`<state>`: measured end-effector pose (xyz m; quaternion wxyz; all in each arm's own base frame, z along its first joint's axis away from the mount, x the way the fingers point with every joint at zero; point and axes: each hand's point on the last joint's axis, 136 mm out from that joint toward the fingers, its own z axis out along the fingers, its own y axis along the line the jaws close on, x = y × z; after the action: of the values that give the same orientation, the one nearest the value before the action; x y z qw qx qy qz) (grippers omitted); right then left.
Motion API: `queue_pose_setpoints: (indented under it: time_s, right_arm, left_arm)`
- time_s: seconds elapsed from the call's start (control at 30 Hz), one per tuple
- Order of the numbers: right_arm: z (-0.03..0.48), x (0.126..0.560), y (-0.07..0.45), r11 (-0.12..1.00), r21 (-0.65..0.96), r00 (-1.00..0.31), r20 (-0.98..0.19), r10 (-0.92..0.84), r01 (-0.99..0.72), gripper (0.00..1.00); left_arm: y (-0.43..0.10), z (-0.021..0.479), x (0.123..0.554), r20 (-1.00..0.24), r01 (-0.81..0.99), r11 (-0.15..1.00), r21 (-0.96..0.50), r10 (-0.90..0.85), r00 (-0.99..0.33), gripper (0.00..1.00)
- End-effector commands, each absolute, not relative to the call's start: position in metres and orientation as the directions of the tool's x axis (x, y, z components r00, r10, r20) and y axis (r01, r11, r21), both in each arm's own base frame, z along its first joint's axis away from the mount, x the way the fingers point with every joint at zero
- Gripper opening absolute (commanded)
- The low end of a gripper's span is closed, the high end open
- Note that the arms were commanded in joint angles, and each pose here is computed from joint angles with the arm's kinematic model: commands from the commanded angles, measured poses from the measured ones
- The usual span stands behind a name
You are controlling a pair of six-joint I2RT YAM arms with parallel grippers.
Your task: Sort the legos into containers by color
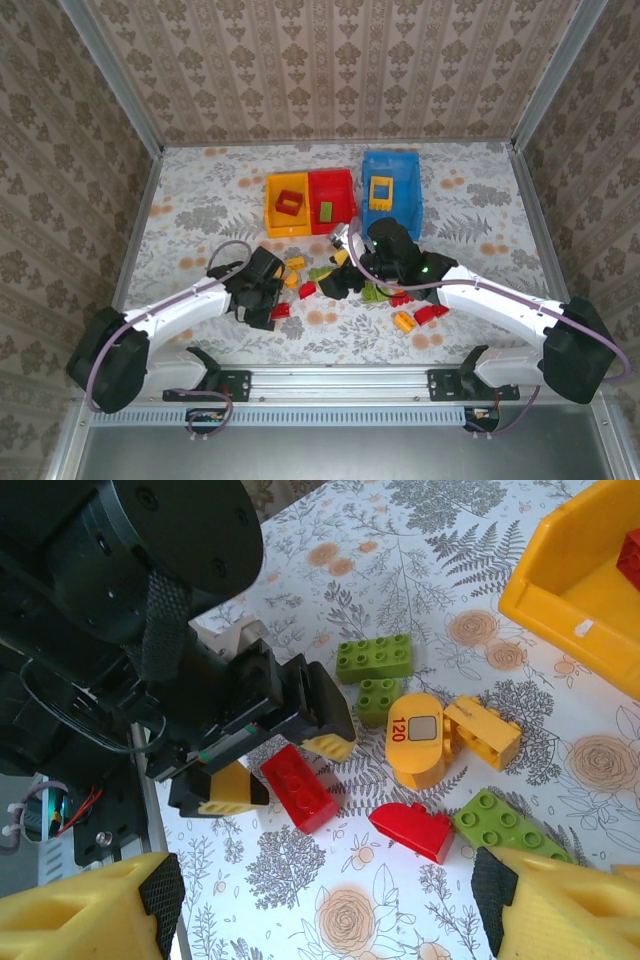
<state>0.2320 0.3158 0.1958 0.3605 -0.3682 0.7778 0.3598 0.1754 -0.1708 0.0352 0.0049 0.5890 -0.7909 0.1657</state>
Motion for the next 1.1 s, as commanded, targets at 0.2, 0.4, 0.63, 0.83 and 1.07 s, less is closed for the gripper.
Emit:
queue_pose_setpoints:
  time_s: [0.2,0.4,0.63,0.83,1.07]
  right_arm:
    - [0.199,0.230,0.318,0.459,0.294,-0.461,-0.832,-0.310,-0.839,0.79]
    - [0.199,0.234,0.317,0.480,0.288,-0.465,-0.833,-0.301,-0.828,0.79]
    - [0.227,0.270,0.294,0.641,0.267,-0.451,-0.881,-0.140,-0.720,0.79]
    - [0.251,0.311,0.266,0.759,0.317,-0.450,-0.892,0.035,-0.569,0.78]
    - [0.265,0.344,0.264,0.789,0.361,-0.480,-0.872,0.096,-0.497,0.78]
  left_arm:
    - [-0.165,0.010,0.168,0.212,-0.976,0.116,-0.185,-0.965,-0.155,0.53]
    - [-0.161,0.016,0.169,0.185,-0.969,0.148,-0.199,-0.965,-0.185,0.36]
    - [-0.156,0.093,0.231,0.022,-0.822,0.437,-0.364,-0.879,-0.477,0.25]
    - [-0.175,0.143,0.308,-0.123,-0.571,0.739,-0.358,-0.644,-0.756,0.25]
    - [-0.197,0.147,0.388,-0.217,-0.412,0.869,-0.275,-0.474,-0.853,0.26]
